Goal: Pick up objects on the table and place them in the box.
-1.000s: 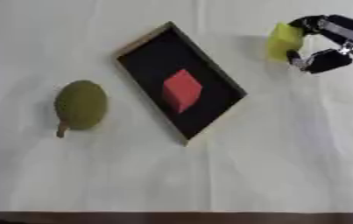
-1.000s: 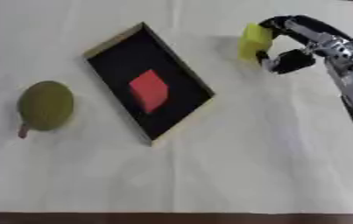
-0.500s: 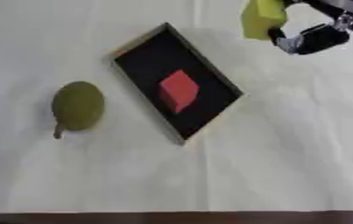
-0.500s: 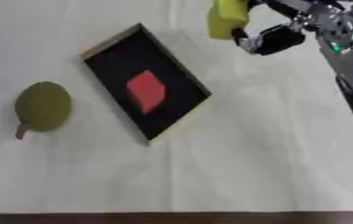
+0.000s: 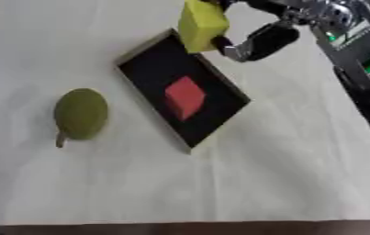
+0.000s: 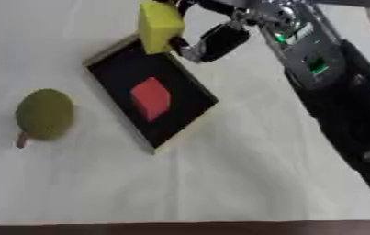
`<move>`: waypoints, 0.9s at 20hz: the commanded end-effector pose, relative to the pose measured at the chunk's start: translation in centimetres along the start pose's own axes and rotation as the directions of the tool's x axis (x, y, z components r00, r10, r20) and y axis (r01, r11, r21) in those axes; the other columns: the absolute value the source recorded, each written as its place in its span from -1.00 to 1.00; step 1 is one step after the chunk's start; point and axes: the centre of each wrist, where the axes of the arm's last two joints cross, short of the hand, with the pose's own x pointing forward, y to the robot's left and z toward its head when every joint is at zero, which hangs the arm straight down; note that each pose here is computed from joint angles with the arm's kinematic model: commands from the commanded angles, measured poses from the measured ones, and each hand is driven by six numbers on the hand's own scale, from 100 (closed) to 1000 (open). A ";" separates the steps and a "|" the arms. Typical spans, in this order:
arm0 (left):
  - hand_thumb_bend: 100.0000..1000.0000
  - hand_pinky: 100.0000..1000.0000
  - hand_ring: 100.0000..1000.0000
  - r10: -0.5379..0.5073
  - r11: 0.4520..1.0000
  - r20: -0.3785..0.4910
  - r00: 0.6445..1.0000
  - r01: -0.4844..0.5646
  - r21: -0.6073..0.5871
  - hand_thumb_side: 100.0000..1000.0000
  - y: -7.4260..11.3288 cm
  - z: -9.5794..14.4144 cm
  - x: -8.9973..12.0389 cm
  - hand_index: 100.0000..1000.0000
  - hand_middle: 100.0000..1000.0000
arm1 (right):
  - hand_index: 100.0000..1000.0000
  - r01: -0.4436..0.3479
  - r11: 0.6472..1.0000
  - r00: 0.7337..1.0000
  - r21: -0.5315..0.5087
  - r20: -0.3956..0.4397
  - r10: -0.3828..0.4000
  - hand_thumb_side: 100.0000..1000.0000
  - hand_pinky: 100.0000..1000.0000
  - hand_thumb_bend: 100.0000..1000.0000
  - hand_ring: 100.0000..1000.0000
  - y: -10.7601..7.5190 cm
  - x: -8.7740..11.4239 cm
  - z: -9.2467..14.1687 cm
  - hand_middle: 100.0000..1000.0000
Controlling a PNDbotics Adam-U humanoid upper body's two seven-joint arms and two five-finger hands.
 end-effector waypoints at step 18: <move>-1.00 0.40 0.39 0.002 1.000 0.042 0.999 -0.001 -0.026 0.00 -0.1 -0.7 0.7 0.55 0.50 | 0.59 -0.104 0.994 0.990 0.014 -0.098 0.105 -1.00 0.86 -1.00 0.61 6.0 -2.4 -6.0 0.29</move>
